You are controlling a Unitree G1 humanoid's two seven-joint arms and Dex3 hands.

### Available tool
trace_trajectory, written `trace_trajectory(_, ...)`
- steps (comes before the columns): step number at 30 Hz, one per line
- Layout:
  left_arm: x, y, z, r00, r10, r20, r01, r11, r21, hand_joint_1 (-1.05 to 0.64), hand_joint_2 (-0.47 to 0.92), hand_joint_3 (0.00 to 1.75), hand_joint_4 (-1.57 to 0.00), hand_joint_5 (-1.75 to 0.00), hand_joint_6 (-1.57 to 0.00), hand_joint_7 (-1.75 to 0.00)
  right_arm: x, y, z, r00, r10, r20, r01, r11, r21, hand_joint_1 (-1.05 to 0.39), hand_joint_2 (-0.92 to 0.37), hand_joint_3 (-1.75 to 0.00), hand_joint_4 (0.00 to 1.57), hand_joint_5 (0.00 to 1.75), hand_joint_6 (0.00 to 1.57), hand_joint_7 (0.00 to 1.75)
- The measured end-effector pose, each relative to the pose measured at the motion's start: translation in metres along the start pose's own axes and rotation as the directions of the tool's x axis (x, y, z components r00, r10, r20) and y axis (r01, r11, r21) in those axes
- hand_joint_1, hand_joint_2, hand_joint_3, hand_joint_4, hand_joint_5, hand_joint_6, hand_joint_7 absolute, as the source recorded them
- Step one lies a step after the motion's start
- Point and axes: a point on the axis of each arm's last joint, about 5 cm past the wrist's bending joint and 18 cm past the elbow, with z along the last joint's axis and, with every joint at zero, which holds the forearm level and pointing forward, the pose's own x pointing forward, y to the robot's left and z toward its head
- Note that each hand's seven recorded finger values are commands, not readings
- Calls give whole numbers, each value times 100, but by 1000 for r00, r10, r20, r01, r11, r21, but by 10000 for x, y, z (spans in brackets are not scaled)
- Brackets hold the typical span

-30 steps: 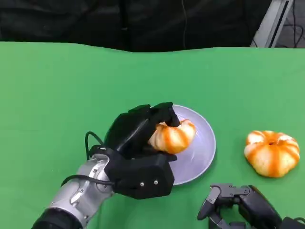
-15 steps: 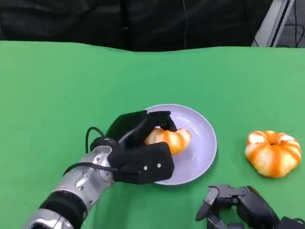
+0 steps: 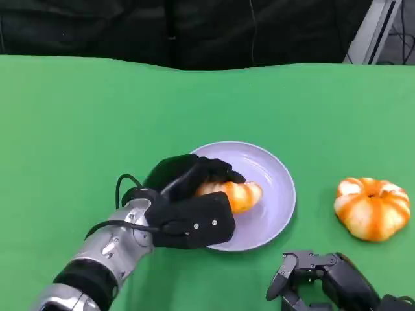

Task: Grasp the bread from the table and place it into the plate.

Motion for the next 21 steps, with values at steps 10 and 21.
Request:
trace_trajectory(10, -17, 199, -83, 984, -179, 10, 178, 972, -152, -101, 92, 86, -31, -1, -32, 0, 3, 7, 0, 1000, 3, 1, -3, 1000, 3, -13, -64, -90, 82, 147, 88, 107)
trace_trajectory(21, -37, 220, -78, 991, -124, 52, 133, 963, -236, -94, 92, 83, -32, -1, -29, 0, 2, 4, 0, 1000, 5, 1, -5, 1000, 4, -13, -63, -92, 81, 148, 88, 109)
